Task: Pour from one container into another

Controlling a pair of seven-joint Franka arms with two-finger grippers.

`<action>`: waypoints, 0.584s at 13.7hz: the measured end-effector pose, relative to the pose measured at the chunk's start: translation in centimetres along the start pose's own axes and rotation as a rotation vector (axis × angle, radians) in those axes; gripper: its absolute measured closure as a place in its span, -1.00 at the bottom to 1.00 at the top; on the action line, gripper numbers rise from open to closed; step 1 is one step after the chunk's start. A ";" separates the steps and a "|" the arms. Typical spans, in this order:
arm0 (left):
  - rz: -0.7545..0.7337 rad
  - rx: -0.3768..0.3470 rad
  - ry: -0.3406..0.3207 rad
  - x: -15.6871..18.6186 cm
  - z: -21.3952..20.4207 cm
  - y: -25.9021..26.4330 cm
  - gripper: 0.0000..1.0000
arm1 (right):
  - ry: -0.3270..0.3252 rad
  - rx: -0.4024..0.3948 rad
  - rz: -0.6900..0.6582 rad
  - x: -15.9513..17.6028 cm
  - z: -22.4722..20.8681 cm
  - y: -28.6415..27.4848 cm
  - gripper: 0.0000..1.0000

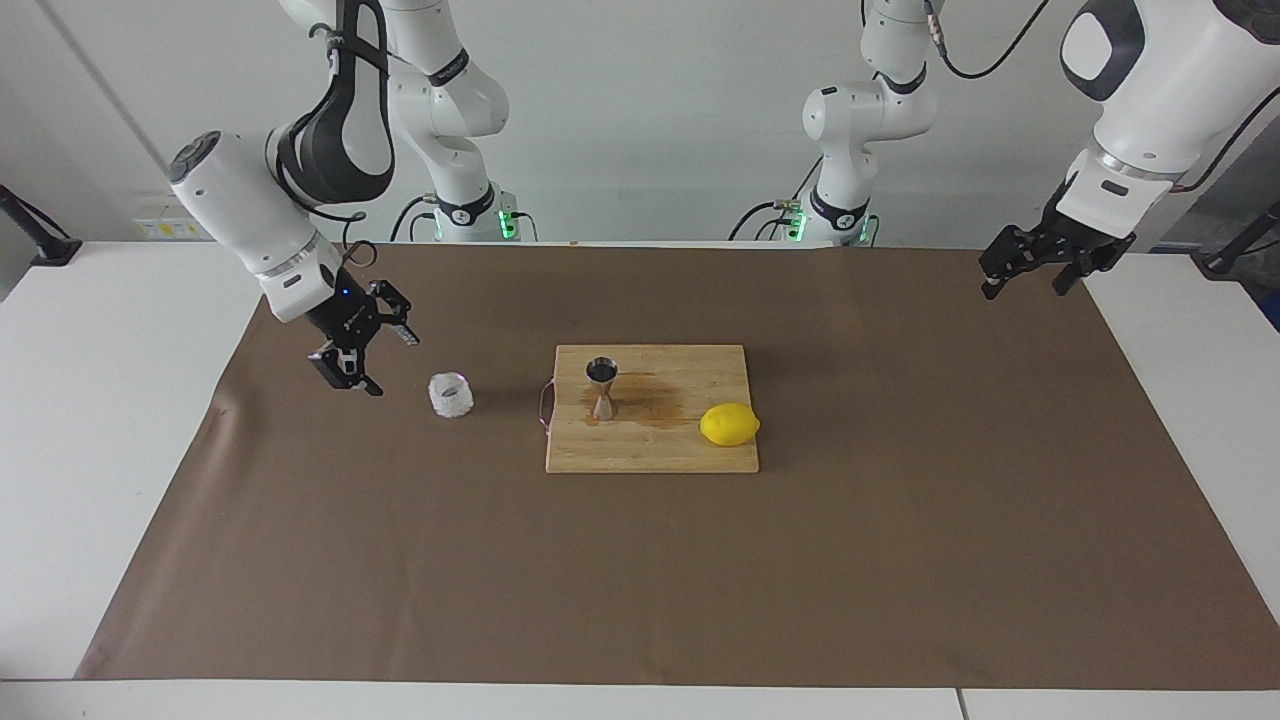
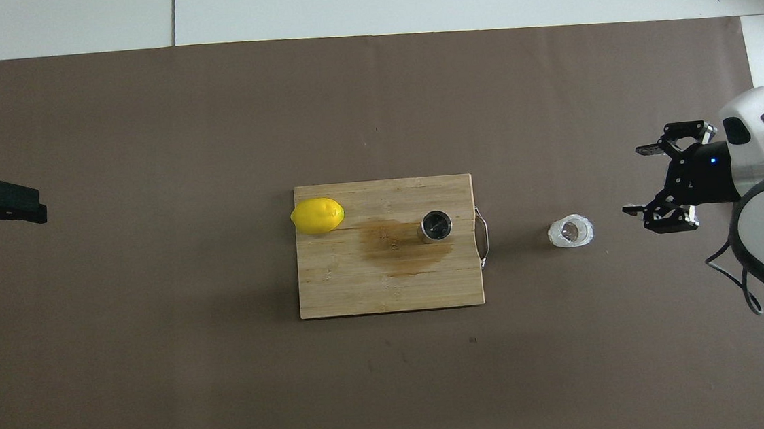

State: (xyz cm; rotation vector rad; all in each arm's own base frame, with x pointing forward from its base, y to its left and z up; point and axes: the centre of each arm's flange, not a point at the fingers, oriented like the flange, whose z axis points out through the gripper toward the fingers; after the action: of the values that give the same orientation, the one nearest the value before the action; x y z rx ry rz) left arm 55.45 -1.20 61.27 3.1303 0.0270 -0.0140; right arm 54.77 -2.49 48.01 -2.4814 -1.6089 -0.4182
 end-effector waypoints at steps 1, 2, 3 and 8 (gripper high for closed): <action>0.000 0.000 0.000 0.0 0.0 0.0 -1.00 | -0.046 -0.010 0.055 1.3 -1.7 0.0 -1.00; 0.000 0.000 0.000 0.0 0.0 0.0 -1.00 | -0.090 -0.029 0.111 2.5 -3.3 0.0 -1.00; 0.000 0.000 0.000 0.0 0.0 0.0 -1.00 | -0.132 -0.058 0.175 3.9 -4.9 -0.1 -1.00; 0.000 0.000 0.000 0.0 0.0 0.0 -1.00 | -0.152 -0.174 0.556 7.3 -9.4 0.1 -1.00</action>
State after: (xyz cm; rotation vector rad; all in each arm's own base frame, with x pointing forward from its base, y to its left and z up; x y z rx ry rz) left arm 55.45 -1.20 61.27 3.1303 0.0271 -0.0141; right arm 56.31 1.20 59.25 -2.9991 -0.8784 -0.3015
